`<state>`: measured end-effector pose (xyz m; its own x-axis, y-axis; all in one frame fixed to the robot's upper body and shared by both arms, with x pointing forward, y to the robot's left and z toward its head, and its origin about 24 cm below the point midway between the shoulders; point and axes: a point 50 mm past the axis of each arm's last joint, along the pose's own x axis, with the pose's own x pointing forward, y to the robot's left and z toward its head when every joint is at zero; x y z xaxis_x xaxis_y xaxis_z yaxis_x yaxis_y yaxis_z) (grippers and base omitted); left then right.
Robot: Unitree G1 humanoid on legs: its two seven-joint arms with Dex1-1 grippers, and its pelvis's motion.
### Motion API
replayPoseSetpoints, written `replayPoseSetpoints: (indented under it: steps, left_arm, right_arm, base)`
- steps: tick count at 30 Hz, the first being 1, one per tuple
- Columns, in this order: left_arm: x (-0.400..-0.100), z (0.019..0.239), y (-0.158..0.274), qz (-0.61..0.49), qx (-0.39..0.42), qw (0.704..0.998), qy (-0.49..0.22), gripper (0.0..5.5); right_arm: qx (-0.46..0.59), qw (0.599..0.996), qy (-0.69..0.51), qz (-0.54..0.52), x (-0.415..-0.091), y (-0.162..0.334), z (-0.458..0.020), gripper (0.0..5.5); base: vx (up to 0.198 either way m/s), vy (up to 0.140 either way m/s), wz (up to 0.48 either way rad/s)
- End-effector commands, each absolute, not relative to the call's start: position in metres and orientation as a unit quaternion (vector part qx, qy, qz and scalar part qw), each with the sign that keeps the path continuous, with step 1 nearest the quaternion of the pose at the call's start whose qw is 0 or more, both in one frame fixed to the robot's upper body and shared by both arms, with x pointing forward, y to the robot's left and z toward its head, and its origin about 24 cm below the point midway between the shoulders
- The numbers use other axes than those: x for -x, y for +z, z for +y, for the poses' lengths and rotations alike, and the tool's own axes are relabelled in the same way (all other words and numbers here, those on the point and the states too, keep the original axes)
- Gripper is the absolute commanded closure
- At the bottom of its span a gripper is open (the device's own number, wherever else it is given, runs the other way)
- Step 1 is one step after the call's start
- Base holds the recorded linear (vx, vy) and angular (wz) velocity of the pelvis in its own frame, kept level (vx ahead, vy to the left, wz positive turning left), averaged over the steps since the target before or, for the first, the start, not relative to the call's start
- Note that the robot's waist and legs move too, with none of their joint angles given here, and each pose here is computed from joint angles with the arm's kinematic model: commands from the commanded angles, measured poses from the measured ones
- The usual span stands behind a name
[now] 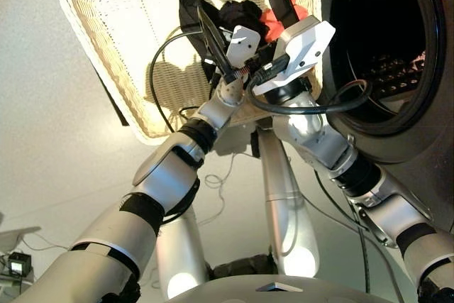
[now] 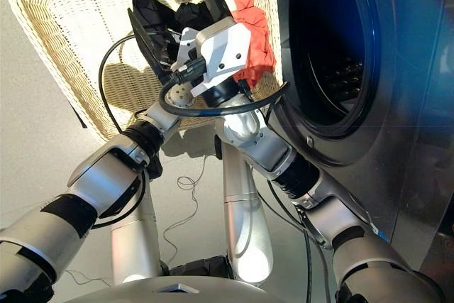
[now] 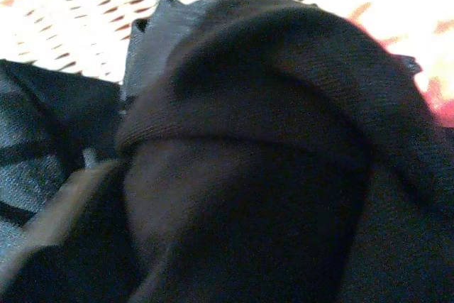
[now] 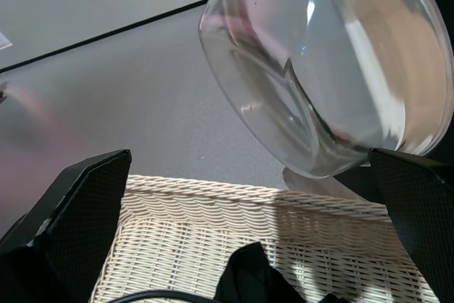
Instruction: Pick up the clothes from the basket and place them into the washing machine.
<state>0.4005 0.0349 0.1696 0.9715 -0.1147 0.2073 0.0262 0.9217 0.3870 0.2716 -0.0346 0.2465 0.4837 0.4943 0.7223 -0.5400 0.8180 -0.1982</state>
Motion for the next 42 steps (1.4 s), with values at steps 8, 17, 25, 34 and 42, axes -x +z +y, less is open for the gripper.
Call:
replayPoseSetpoints:
  steps: [8,17,25,34,42]
  left_arm:
    - [-0.400,0.048,0.140,-0.064,-0.232,0.970,-0.005,5.50]
    - [-0.367,0.082,0.128,-0.146,-0.166,0.975,-0.029,5.50]
    - [-0.318,0.118,0.142,-0.229,-0.081,0.968,-0.061,5.50]
    - [-0.279,0.127,0.173,-0.304,-0.004,0.940,-0.154,5.50]
    - [-0.253,0.125,0.200,-0.349,0.024,0.892,-0.286,5.50]
  right_arm:
    - [-0.059,0.842,0.285,-0.455,-0.255,0.258,-0.049,0.00]
    - [-0.014,0.894,0.123,-0.431,-0.277,0.236,-0.107,0.00]
    - [0.009,0.925,0.069,-0.375,-0.282,0.205,-0.137,0.00]
    - [-0.040,0.953,0.135,-0.269,-0.281,0.164,-0.135,0.00]
    - [0.032,0.930,0.287,-0.228,-0.271,0.160,-0.119,0.00]
  base:
    - [0.000,0.000,0.000]
    - [0.006,0.003,-0.003]
    - [0.061,0.023,0.068]
    - [0.071,0.019,-0.012]
    - [0.051,0.022,0.007]
